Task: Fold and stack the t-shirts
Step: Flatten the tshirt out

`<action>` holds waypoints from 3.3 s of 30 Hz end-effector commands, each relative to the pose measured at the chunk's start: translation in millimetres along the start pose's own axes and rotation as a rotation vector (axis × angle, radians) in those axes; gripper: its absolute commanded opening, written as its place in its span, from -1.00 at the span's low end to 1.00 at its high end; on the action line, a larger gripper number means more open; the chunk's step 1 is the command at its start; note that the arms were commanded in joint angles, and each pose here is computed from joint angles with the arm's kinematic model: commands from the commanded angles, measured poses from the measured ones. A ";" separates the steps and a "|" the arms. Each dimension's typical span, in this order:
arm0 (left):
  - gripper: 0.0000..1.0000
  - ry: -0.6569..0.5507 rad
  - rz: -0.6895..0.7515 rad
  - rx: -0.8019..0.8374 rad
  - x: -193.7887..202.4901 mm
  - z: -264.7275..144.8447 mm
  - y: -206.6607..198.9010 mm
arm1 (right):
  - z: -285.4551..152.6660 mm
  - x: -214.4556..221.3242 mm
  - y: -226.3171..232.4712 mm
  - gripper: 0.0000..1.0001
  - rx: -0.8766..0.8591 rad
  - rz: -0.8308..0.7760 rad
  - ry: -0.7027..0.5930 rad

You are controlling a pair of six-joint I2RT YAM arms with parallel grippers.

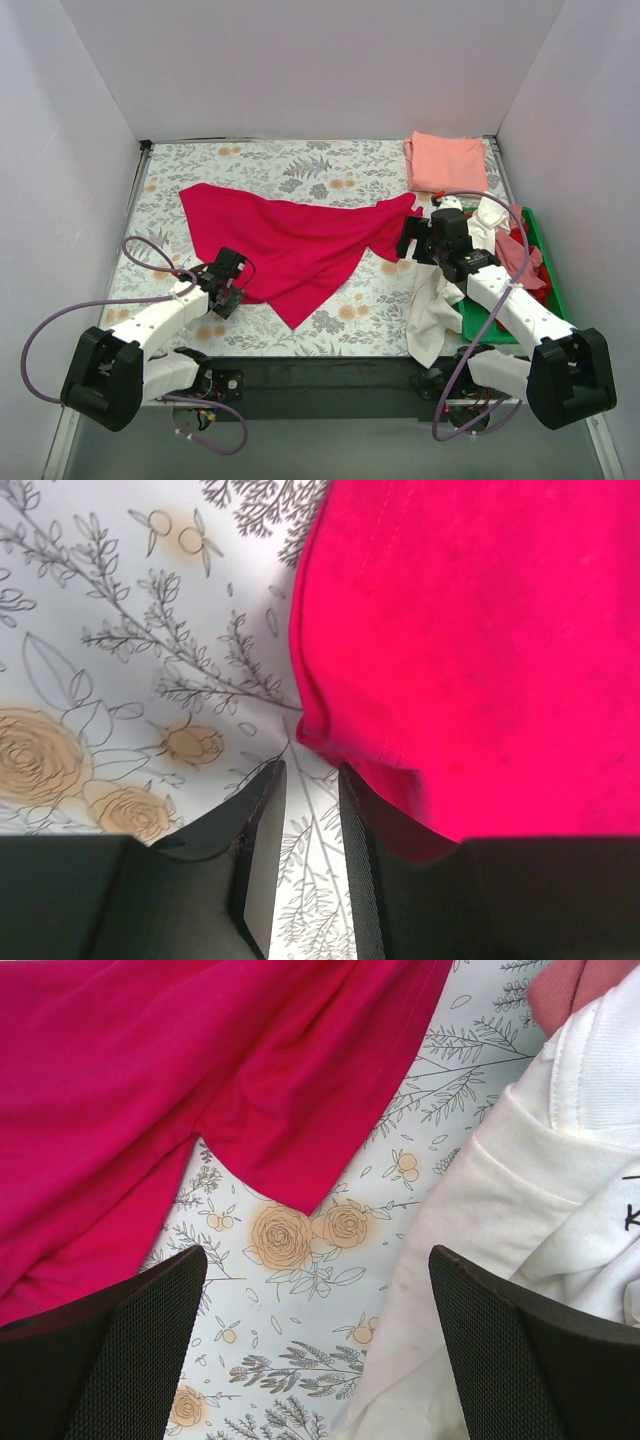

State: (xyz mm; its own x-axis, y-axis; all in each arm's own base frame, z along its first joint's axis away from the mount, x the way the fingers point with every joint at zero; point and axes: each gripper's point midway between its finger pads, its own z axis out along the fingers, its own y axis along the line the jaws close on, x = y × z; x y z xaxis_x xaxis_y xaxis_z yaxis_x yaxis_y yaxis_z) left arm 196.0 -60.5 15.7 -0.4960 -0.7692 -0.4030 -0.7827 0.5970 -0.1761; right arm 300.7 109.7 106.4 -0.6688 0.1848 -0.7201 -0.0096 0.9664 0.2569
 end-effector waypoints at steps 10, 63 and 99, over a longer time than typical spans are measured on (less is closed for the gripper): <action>-0.41 0.030 -0.042 -0.012 2.9 -6.8 17.8 | 1.1 -5.9 2.3 0.94 -0.011 -0.013 -0.026; -1.00 -0.145 -0.606 0.367 -206.3 -11.1 -4.3 | 3.0 28.5 24.0 0.79 -0.085 -0.144 0.123; -1.00 -0.094 -0.418 0.512 -184.8 -28.4 -49.3 | 53.4 60.7 40.3 -0.97 -0.013 -0.182 0.257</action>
State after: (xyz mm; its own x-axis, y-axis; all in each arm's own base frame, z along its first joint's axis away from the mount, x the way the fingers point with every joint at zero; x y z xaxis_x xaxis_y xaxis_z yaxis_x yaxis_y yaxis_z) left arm 301.1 67.2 105.8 -0.0495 -0.9735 -0.2232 -0.6766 0.1970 -0.7095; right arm 295.7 171.2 22.4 -0.8443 -0.0633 -0.5322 -0.1691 0.9738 0.1524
